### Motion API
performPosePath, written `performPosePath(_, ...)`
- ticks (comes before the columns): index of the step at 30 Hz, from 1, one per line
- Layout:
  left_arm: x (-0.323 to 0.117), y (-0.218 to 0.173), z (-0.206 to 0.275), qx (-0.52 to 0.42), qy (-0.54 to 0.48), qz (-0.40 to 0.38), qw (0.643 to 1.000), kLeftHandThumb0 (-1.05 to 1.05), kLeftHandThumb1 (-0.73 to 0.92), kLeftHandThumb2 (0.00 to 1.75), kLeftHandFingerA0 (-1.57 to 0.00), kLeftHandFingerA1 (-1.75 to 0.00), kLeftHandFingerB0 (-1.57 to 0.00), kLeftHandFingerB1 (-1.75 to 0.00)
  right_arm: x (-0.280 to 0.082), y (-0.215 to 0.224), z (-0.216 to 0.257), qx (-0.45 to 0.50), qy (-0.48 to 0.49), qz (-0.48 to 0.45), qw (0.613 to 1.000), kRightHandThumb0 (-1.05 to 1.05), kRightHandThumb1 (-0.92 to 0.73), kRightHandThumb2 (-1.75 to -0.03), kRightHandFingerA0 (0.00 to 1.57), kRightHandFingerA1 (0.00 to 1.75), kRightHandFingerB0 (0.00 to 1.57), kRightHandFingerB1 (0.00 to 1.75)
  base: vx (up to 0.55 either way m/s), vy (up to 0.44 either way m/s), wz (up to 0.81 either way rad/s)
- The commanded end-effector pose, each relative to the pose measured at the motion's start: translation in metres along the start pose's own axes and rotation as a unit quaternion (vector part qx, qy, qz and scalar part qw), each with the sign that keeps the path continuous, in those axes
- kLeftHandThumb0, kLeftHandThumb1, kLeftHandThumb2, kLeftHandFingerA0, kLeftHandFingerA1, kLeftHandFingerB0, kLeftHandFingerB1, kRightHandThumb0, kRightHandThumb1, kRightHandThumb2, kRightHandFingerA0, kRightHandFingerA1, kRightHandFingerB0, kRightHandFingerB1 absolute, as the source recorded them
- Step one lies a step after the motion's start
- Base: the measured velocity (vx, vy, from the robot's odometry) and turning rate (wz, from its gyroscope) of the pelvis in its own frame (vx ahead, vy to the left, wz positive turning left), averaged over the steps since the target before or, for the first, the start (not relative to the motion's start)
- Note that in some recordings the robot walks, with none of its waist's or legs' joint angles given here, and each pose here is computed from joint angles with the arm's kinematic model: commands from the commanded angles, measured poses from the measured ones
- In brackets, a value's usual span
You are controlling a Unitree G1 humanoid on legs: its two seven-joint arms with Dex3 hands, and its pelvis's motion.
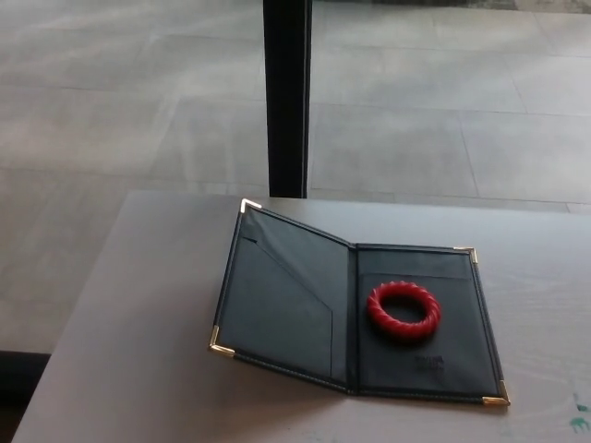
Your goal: There is a diary kept infront of the robot and the robot uses its right hand to grab its cover and puses it to the left to open it.
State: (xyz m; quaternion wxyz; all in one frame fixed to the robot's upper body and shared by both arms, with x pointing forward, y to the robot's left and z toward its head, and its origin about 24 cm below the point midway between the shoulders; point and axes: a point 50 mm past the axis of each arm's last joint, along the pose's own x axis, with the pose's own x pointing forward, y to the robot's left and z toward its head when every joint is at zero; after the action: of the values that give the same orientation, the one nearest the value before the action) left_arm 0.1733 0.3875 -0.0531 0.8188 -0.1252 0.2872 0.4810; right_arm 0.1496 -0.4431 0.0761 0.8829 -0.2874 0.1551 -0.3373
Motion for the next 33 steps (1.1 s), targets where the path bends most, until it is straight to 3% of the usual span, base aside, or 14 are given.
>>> performPosePath(1, 0.001, 0.025, -0.001, -0.012, -0.003, 0.048, 0.999, -0.84, 0.92, 1.00, -0.43, -1.18, -0.37, -0.95, -0.038, -0.054, -0.082, 0.153, 0.101, -0.264, 0.947, -0.77, -0.82, -0.65, 0.81, 1.06, 0.59, 0.87, 0.00, 0.000, 0.00)
performPosePath(7, 0.000, 0.034, -0.009, -0.014, 0.003, 0.047, 0.999, -0.85, 0.92, 1.00, -0.39, -1.10, -0.31, -0.85, -0.043, -0.050, -0.093, 0.156, 0.123, -0.260, 0.945, -0.77, -0.84, -0.66, 0.78, 1.00, 0.50, 0.82, 0.00, 0.000, 0.00)
performPosePath(8, -0.001, 0.035, -0.010, -0.020, 0.005, 0.047, 0.999, -0.91, 0.92, 1.09, -0.44, -0.96, -0.33, -0.80, -0.043, -0.048, -0.095, 0.161, 0.130, -0.264, 0.942, -0.76, -0.83, -0.65, 0.84, 1.08, 0.51, 0.83, 0.00, 0.000, 0.00)
performPosePath(13, -0.001, 0.038, -0.012, -0.038, 0.007, 0.049, 0.998, -0.89, 0.92, 1.03, -0.46, -1.01, -0.36, -0.83, -0.041, -0.036, -0.102, 0.190, 0.147, -0.286, 0.928, -0.68, -0.85, -0.62, 0.90, 1.13, 0.51, 0.91, 0.00, 0.000, 0.00)
performPosePath(14, -0.001, 0.038, -0.013, -0.040, 0.008, 0.047, 0.998, -0.85, 0.92, 0.99, -0.35, -1.14, -0.27, -0.90, -0.041, -0.033, -0.101, 0.193, 0.145, -0.286, 0.927, -0.70, -0.85, -0.66, 0.85, 1.10, 0.49, 0.89, 0.00, 0.000, 0.00)
performPosePath(15, -0.001, 0.038, -0.013, -0.040, 0.008, 0.045, 0.998, -0.85, 0.92, 0.99, -0.35, -1.14, -0.27, -0.90, -0.041, -0.031, -0.101, 0.200, 0.143, -0.285, 0.926, -0.70, -0.85, -0.66, 0.85, 1.10, 0.49, 0.89, 0.00, 0.000, 0.00)
performPosePath(18, -0.001, 0.035, -0.013, -0.042, 0.008, 0.046, 0.998, -0.85, 0.92, 0.99, -0.35, -1.14, -0.29, -0.91, -0.039, -0.024, -0.099, 0.199, 0.132, -0.276, 0.931, -0.73, -0.82, -0.66, 0.88, 1.25, 0.49, 0.92, 0.00, 0.000, 0.00)
performPosePath(21, -0.001, 0.031, -0.011, -0.045, 0.007, 0.042, 0.998, -0.84, 0.92, 0.99, -0.35, -1.12, -0.28, -0.88, -0.032, -0.017, -0.098, 0.215, 0.145, -0.237, 0.936, -0.74, -0.81, -0.64, 0.93, 1.04, 0.50, 0.88, 0.00, 0.000, 0.00)
performPosePath(24, -0.001, 0.030, -0.010, -0.043, 0.006, 0.039, 0.998, -0.85, 0.92, 0.99, -0.34, -1.12, -0.29, -0.90, -0.030, -0.011, -0.097, 0.221, 0.140, -0.214, 0.941, -0.74, -0.79, -0.64, 0.97, 1.04, 0.51, 0.86, 0.00, 0.000, 0.00)
performPosePath(27, -0.001, 0.031, -0.011, -0.027, 0.008, 0.047, 0.998, -0.84, 0.92, 0.99, -0.36, -1.07, -0.32, -0.91, -0.030, -0.009, -0.098, 0.234, 0.140, -0.191, 0.943, -0.75, -0.80, -0.65, 0.92, 1.05, 0.46, 0.87, 0.00, 0.000, 0.00)
performPosePath(30, -0.002, 0.033, -0.015, -0.009, 0.005, 0.050, 0.999, -0.83, 0.92, 1.01, -0.40, -1.17, -0.34, -0.94, -0.030, -0.007, -0.099, 0.227, 0.149, -0.159, 0.949, -0.78, -0.84, -0.65, 0.87, 1.05, 0.35, 0.87, 0.00, 0.000, 0.00)
performPosePath(33, -0.002, 0.035, -0.017, -0.013, 0.006, 0.041, 0.999, -0.85, 0.92, 1.00, -0.35, -1.13, -0.29, -0.91, -0.033, -0.006, -0.101, 0.239, 0.154, -0.137, 0.949, -0.78, -0.84, -0.65, 0.84, 1.01, 0.30, 0.85, 0.00, 0.000, 0.00)
